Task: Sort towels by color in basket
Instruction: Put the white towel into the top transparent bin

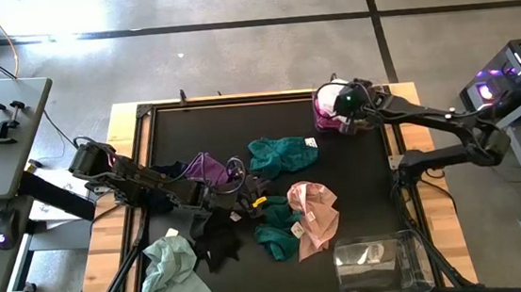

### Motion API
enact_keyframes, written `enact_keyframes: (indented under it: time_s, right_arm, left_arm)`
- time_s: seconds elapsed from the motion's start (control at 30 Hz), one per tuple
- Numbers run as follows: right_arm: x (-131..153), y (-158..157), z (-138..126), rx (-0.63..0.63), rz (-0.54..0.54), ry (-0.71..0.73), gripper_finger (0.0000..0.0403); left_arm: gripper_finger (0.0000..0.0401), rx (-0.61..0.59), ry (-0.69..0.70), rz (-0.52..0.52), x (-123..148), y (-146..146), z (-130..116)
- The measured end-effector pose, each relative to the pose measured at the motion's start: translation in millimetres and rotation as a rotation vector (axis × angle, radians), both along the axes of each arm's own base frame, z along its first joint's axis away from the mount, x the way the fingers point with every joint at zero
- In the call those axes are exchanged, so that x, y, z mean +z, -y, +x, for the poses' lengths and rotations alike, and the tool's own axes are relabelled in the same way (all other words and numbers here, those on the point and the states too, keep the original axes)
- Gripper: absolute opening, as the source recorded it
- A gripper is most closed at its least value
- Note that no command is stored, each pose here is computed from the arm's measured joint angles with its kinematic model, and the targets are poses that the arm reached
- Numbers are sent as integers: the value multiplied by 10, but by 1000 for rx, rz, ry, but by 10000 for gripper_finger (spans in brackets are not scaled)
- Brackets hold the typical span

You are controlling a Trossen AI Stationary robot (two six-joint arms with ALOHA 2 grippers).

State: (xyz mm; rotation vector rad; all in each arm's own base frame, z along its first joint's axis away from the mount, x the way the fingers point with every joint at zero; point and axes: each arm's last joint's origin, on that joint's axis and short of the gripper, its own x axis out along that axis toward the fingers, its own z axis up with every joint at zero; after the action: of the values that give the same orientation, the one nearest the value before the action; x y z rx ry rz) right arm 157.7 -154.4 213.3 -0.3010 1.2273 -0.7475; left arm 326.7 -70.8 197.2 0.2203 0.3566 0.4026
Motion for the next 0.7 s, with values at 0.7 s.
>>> enact_keyframes:
  time_s: [0.7]
  right_arm:
    - [872, 213, 21, -321, 85, 449, 93]
  left_arm:
    - [133, -46, 44, -42, 34, 26, 18]
